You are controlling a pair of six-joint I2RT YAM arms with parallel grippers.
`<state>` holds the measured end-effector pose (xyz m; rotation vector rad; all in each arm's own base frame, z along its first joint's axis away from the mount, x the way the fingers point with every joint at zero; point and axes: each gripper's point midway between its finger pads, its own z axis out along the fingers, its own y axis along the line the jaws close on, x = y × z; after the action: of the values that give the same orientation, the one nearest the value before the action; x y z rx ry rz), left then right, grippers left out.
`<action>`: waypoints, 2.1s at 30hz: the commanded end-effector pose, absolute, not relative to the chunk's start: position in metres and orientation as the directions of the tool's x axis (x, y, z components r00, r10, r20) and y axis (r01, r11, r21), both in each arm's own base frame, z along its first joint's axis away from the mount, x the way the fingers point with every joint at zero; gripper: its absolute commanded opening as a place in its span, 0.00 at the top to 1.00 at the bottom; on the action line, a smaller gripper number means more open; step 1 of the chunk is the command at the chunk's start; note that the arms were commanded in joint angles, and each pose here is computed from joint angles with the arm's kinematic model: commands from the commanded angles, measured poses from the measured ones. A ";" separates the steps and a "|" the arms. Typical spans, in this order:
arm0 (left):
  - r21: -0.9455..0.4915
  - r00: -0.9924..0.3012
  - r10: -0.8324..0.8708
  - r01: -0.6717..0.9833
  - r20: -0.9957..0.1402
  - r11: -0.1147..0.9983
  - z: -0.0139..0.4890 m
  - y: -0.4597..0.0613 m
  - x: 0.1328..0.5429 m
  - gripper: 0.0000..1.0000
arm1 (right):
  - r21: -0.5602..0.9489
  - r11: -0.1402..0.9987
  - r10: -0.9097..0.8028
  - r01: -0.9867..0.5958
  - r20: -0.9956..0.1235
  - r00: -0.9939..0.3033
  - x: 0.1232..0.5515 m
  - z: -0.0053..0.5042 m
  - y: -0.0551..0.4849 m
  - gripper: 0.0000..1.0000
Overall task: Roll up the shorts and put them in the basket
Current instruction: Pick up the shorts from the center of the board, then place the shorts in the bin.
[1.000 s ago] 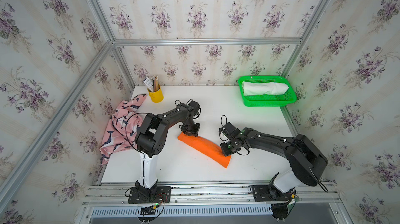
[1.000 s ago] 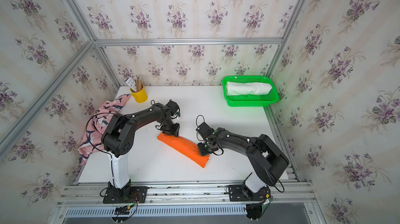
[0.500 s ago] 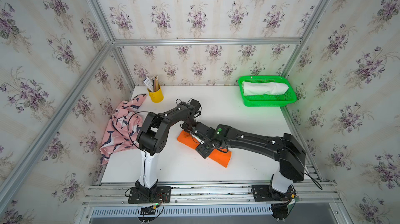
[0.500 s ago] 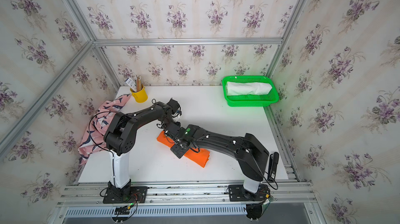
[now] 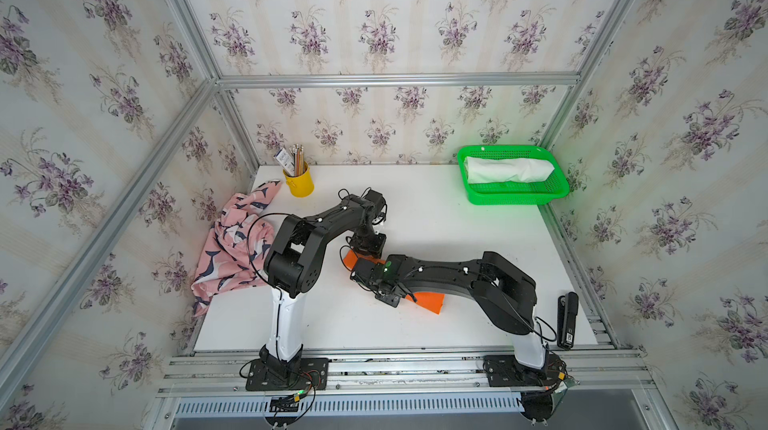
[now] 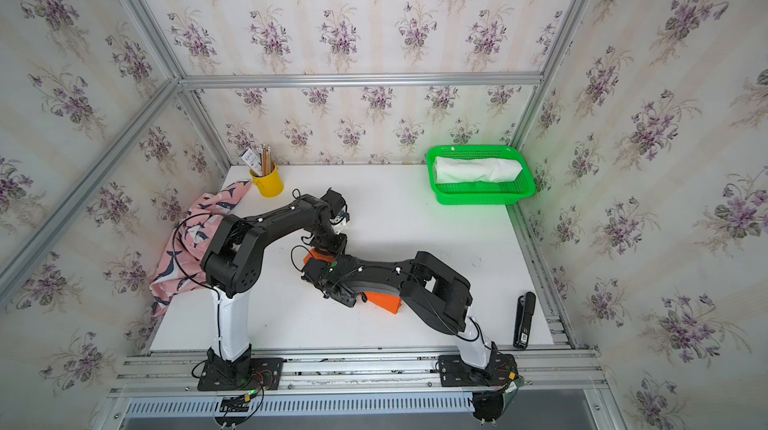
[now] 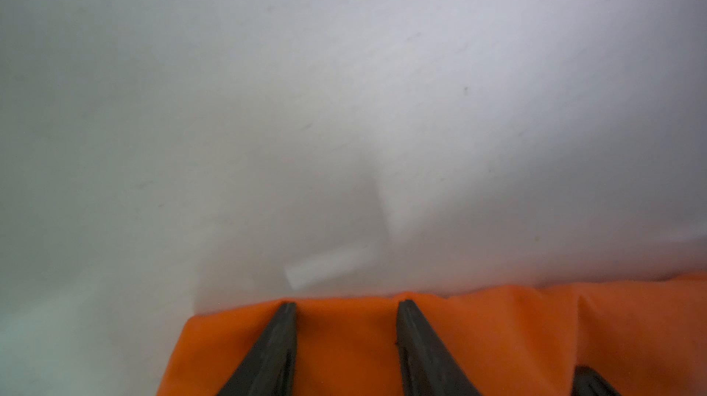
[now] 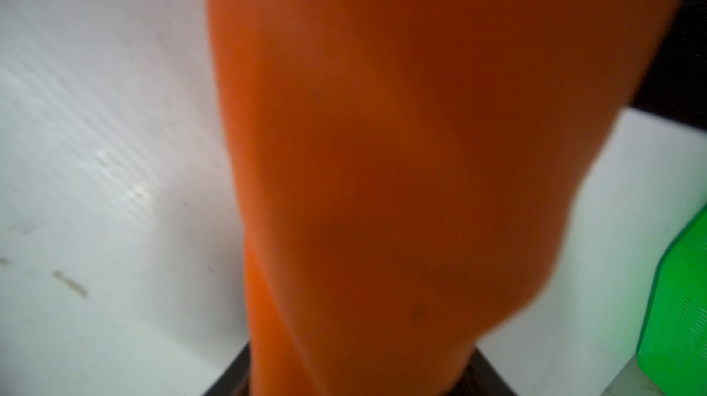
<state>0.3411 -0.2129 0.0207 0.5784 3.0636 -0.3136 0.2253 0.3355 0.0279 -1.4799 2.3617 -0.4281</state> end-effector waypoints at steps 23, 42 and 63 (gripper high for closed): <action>-0.343 -0.872 0.024 0.217 -0.489 0.914 0.207 -0.145 0.361 0.46 | 0.832 0.554 0.613 0.007 -0.403 -0.680 0.527 0.257 0.094 0.84; -0.393 -0.908 0.021 0.202 -0.418 0.897 0.182 -0.156 0.321 0.46 | 0.676 -0.043 0.999 0.736 0.034 0.026 0.585 0.101 -0.095 0.76; -0.087 -0.903 -0.121 -0.093 -0.413 0.992 0.176 -0.070 0.345 0.30 | 0.629 -0.059 0.998 0.775 0.012 0.066 0.536 0.187 -0.088 0.06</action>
<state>0.3417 -0.1199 0.1886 0.0236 2.6738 -0.3589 0.5556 -0.0977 0.1849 1.8494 1.7331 0.6356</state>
